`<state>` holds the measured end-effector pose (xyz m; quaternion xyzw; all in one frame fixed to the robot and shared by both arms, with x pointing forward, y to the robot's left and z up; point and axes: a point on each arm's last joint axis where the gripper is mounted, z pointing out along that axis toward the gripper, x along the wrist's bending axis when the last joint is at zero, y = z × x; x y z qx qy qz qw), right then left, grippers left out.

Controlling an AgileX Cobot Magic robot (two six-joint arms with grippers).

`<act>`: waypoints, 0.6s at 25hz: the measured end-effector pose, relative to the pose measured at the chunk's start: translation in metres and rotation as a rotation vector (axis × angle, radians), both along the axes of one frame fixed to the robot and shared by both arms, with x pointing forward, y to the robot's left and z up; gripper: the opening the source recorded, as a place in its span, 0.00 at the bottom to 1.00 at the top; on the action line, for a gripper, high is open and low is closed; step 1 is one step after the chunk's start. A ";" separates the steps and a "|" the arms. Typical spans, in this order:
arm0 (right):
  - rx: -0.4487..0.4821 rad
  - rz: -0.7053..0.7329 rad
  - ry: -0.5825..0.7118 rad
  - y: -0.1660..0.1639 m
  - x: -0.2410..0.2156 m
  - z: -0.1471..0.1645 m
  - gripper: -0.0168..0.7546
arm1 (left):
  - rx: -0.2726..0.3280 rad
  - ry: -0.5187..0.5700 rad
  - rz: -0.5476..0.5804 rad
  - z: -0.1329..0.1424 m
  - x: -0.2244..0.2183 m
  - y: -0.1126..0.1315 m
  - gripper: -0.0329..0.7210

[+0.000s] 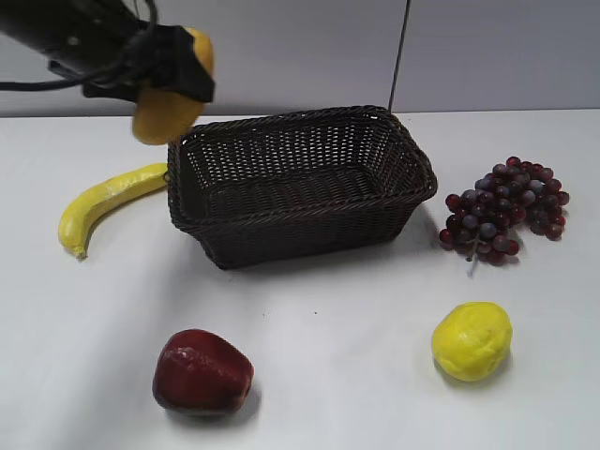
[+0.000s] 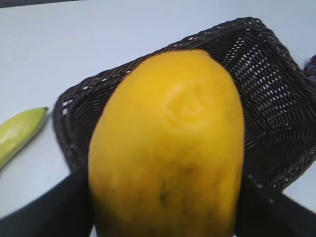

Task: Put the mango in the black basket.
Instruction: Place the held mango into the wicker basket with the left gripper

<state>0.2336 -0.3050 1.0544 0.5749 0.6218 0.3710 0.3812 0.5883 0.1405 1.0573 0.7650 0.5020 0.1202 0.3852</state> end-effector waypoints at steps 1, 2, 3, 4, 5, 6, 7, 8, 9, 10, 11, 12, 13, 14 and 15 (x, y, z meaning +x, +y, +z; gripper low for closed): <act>0.000 0.000 0.000 0.000 0.000 0.000 0.76 | 0.001 -0.011 -0.009 -0.007 0.003 -0.010 0.78; 0.000 0.000 0.000 0.000 0.000 0.000 0.76 | 0.003 -0.021 -0.014 -0.016 0.006 -0.020 0.78; 0.001 0.000 0.000 0.000 0.000 0.000 0.76 | 0.006 -0.029 -0.016 -0.024 0.009 -0.027 0.78; 0.001 0.000 0.000 0.000 0.000 0.000 0.76 | 0.009 -0.038 -0.017 -0.033 0.012 -0.034 0.78; 0.001 0.000 0.000 0.000 0.000 0.000 0.76 | 0.013 -0.045 -0.017 -0.042 0.014 -0.041 0.78; 0.001 0.000 0.000 0.000 0.000 0.000 0.76 | 0.016 -0.053 -0.018 -0.049 0.016 -0.047 0.78; 0.001 0.000 0.000 0.000 0.000 0.000 0.76 | 0.022 -0.053 -0.018 -0.058 0.018 -0.051 0.78; 0.001 0.000 0.000 0.000 0.000 0.000 0.76 | 0.026 -0.057 -0.019 -0.065 0.019 -0.056 0.78; 0.001 0.000 0.000 0.000 0.000 0.000 0.76 | 0.030 -0.061 -0.019 -0.073 0.020 -0.061 0.78; 0.001 0.000 0.000 0.000 0.000 0.000 0.76 | 0.034 -0.065 -0.017 -0.078 0.021 -0.063 0.78; 0.001 0.000 0.000 0.000 0.000 0.000 0.76 | 0.038 -0.065 -0.016 -0.085 0.022 -0.066 0.78; 0.001 0.000 0.000 0.000 0.000 0.000 0.76 | 0.043 -0.062 -0.014 -0.090 0.023 -0.067 0.78; 0.001 0.000 0.000 0.000 0.000 0.000 0.76 | 0.048 -0.055 -0.013 -0.095 0.024 -0.067 0.78; 0.000 0.000 0.000 0.000 0.000 0.000 0.76 | 0.052 -0.049 -0.012 -0.099 0.025 -0.068 0.78; 0.000 0.000 0.000 0.000 0.000 0.000 0.76 | 0.057 -0.041 -0.012 -0.103 0.026 -0.068 0.79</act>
